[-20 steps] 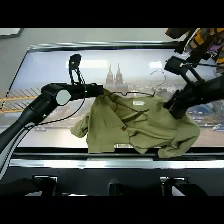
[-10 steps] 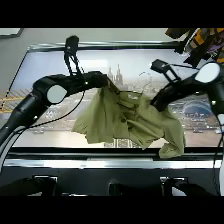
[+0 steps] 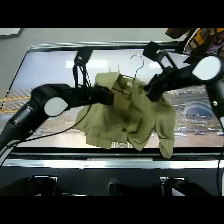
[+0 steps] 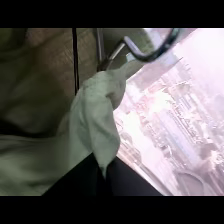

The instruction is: Fold the clothes and pants, and hang the long-sleeved shirts on hangers.

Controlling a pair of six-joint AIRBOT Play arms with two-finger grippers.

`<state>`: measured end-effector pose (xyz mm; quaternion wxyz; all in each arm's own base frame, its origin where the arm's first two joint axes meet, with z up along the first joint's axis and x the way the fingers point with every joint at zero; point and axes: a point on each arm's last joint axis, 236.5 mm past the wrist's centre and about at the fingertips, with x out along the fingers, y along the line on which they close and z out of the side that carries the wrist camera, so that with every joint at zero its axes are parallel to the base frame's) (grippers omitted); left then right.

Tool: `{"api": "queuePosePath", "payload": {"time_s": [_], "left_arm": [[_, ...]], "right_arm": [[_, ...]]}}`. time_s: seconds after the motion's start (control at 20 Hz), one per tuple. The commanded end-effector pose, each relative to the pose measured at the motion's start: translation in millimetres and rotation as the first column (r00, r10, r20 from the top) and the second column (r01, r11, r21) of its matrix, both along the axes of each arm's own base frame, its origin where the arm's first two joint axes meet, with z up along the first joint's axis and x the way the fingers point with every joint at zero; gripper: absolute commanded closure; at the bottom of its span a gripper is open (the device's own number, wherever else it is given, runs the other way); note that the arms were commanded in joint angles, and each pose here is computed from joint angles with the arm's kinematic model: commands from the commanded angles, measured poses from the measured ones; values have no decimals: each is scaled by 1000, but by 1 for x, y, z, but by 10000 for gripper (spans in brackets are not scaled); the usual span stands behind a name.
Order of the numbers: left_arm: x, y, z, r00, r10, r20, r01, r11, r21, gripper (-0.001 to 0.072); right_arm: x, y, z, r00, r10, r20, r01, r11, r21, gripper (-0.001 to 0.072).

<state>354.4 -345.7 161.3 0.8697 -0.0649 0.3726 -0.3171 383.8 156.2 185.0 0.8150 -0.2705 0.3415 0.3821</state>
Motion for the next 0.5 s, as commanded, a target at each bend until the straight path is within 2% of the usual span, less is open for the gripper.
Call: {"api": "queuePosePath", "payload": {"time_s": [0.0, 0.1, 0.15, 0.25, 0.3, 0.35, 0.45], "left_arm": [[-8, 5, -25, 999, 13, -35, -11, 999, 53, 688], [-2, 1, -17, 1000, 18, -6, -18, 1000, 25, 682], [-1, 1, -15, 1000, 20, -1, -20, 1000, 18, 603], [0, 6, -14, 1000, 27, -6, -27, 999, 23, 174], [2, 11, -10, 999, 38, -2, -38, 999, 20, 53], [7, 21, 1, 998, 61, 15, -61, 998, 4, 16], [17, 54, 30, 992, 87, 93, -88, 996, 8, 14]], "right_arm": [[-36, -16, 23, 1000, 19, 4, -19, 998, -64, 686], [-52, -19, 28, 1000, 29, -5, -29, 997, -76, 686], [-54, -20, 33, 1000, 28, 9, -27, 997, -73, 686], [-55, -20, 38, 999, 26, 30, -24, 997, -71, 686], [-54, -21, 38, 999, 28, 32, -25, 997, -77, 686], [-53, -21, 38, 999, 32, 40, -29, 996, -81, 686], [-46, -20, 42, 996, 44, 79, -38, 996, -83, 686]]}}
